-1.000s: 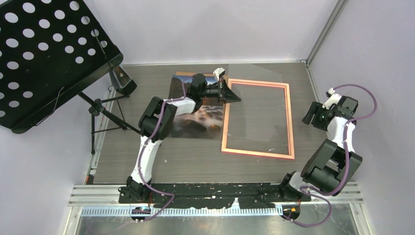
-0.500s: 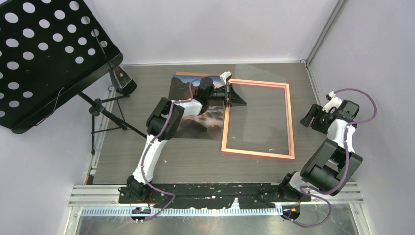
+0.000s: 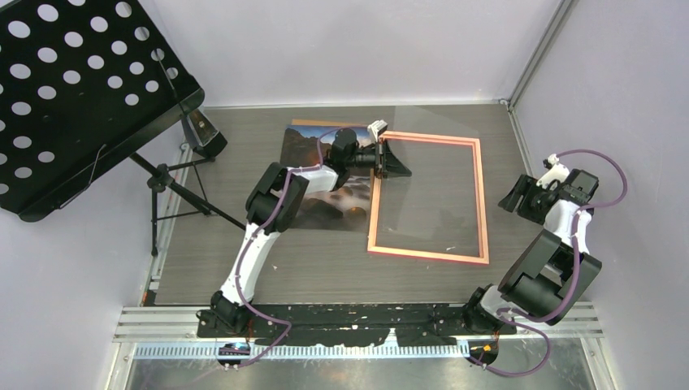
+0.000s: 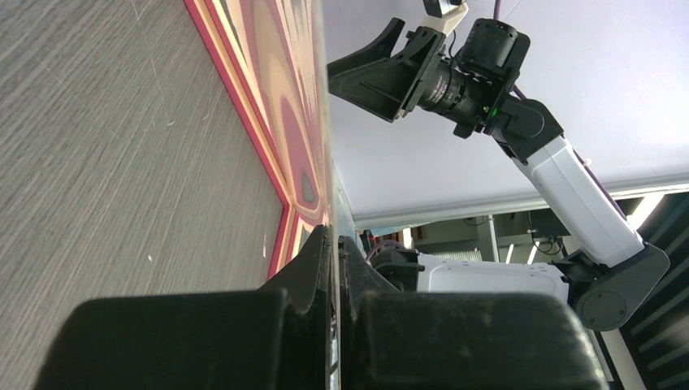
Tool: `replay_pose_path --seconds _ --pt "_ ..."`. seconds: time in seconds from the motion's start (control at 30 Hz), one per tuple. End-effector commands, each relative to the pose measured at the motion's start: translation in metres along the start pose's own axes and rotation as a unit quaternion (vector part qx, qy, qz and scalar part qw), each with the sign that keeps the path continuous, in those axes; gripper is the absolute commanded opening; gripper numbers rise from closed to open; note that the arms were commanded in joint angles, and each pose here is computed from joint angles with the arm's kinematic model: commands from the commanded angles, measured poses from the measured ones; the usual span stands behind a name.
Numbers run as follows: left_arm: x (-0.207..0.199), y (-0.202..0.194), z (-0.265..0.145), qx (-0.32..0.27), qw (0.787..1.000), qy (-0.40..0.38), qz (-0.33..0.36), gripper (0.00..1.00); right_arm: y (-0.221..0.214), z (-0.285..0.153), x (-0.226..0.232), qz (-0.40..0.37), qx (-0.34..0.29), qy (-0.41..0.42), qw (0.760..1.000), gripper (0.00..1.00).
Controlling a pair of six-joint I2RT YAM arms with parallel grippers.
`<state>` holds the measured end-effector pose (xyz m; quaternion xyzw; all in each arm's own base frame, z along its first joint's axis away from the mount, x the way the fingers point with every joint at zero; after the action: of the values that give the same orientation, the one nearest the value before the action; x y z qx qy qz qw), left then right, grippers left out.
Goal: Put the photo into the frame
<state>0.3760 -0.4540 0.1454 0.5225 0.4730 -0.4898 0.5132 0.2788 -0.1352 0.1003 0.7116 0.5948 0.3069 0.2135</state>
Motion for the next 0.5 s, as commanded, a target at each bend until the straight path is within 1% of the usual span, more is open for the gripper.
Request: replay_pose_path --seconds 0.0,0.47 --pt "-0.0190 -0.0013 0.0072 0.006 0.999 -0.028 0.039 0.00 0.0060 -0.0014 -0.0029 -0.013 -0.018 0.001 1.000 0.66" --pt "-0.0139 -0.0040 0.0067 0.011 0.999 -0.025 0.031 0.00 0.0034 -0.0020 -0.0042 -0.007 -0.017 0.006 1.000 0.66"
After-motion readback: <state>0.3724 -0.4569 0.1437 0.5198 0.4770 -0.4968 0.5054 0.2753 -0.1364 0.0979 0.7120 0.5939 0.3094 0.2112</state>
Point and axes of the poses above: each gripper's point midway between its finger pads, its own z axis out along the fingers, its own x axis along the line the jaws close on, y = z × x, the point moved 1 cm from there along -z, back along the fingers, and after that the axes turned 11 degrees about -z, right-handed, at the moved point
